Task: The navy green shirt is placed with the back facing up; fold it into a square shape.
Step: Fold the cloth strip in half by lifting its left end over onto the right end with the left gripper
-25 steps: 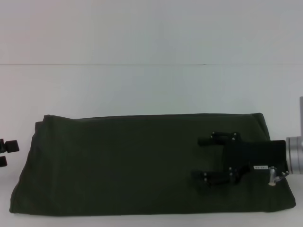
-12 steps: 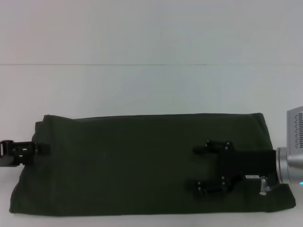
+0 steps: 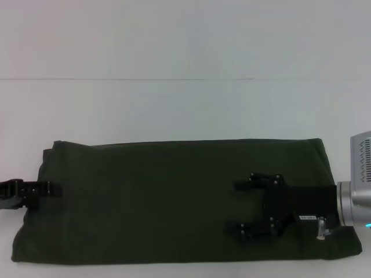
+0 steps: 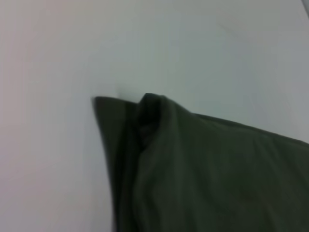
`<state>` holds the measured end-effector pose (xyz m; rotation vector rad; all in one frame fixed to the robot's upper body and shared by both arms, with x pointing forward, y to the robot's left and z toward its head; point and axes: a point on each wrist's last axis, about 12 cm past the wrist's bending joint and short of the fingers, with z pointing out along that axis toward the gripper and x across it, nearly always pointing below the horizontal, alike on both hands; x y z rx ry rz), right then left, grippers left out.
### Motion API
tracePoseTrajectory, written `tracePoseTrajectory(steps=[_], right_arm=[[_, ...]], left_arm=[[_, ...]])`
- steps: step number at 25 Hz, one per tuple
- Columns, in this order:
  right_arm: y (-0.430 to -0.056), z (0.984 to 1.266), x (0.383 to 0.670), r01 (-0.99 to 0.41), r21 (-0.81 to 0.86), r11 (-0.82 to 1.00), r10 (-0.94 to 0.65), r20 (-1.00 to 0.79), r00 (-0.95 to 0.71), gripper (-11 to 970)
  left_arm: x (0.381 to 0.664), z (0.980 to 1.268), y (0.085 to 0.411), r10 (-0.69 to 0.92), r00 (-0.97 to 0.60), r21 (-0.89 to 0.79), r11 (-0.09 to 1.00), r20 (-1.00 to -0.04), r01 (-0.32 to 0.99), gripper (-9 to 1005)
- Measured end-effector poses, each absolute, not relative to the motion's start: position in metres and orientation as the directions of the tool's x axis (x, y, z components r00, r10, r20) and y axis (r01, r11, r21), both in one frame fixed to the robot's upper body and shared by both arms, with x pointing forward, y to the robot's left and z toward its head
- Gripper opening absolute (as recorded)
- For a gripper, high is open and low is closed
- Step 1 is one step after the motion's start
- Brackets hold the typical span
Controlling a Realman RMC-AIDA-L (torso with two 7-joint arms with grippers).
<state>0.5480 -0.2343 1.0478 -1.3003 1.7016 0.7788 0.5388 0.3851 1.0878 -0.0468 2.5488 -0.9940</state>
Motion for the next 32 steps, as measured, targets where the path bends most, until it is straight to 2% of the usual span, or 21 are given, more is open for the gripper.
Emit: tracePoseTrajectory(steps=[7,20,32], right_arm=[[-0.236,1.048,0.549,-0.961,-0.016,0.278,-0.446,-0.888,-0.114,918],[-0.236,1.049,0.549,-0.962,-0.014,0.274,-0.443,-0.889,-0.113,919],[-0.236,1.048,0.549,-0.961,-0.015,0.278,-0.447,-0.887,-0.115,919]], left_arm=[[0.538,1.080,0.387,-0.151,-0.930,-0.606,0.790,-0.335,0.090,909],[0.535,1.088,0.399,-0.182,-0.917,-0.602,0.795,-0.354,0.075,909],[0.537,1.082,0.399,-0.184,-0.917,-0.574,0.817,-0.354,0.057,910]])
